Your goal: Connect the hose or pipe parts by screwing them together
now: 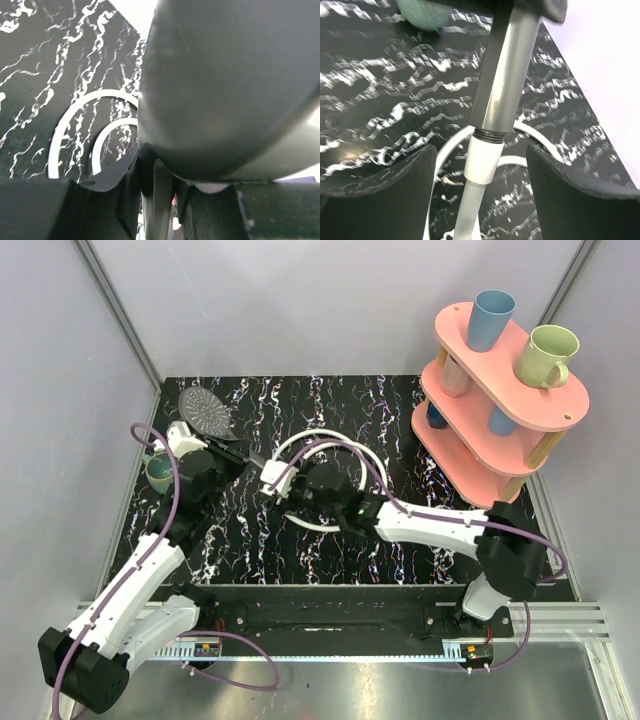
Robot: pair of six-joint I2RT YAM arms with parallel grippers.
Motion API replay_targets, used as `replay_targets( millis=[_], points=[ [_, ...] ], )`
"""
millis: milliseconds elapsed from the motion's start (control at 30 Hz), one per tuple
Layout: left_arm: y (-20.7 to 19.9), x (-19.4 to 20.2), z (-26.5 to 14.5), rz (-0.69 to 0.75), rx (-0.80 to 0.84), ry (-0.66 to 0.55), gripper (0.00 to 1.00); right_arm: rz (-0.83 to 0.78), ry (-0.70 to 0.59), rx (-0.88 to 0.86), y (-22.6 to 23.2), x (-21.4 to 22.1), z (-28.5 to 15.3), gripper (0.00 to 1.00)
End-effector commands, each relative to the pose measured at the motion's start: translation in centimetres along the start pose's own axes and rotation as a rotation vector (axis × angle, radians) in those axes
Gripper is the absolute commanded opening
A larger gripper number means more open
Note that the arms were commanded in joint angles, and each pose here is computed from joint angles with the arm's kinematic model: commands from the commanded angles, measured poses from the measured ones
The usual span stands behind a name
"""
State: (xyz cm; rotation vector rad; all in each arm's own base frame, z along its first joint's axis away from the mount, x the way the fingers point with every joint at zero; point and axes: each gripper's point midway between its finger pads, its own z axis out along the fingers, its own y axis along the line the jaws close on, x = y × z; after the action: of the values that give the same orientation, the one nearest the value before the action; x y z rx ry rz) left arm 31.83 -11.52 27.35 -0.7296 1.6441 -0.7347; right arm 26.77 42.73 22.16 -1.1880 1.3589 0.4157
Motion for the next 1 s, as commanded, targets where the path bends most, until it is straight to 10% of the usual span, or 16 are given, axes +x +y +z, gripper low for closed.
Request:
replay_targets(
  millis=[0,200,500,967],
  points=[
    [-2.5,-2.8,-0.7,-0.087,-0.017,-0.046,0.00,-0.183,0.075,0.246,-2.9,0.1,1.5,0.78],
    [-2.1,-2.5,-1.1,-0.115,-0.042,-0.028,0.00,-0.251,0.083,0.342,-2.4,-0.4,3.2,0.68],
    [-0.8,-0.7,-1.3,-0.147,-0.067,0.032,0.00,-0.105,0.030,0.292,-1.4,-1.5,3.9,0.00],
    [-6.0,3.2,-6.0,0.089,0.735,-0.023,0.00,0.417,-0.224,-0.324,-3.1,-2.7,-0.5,0.00]
  ],
)
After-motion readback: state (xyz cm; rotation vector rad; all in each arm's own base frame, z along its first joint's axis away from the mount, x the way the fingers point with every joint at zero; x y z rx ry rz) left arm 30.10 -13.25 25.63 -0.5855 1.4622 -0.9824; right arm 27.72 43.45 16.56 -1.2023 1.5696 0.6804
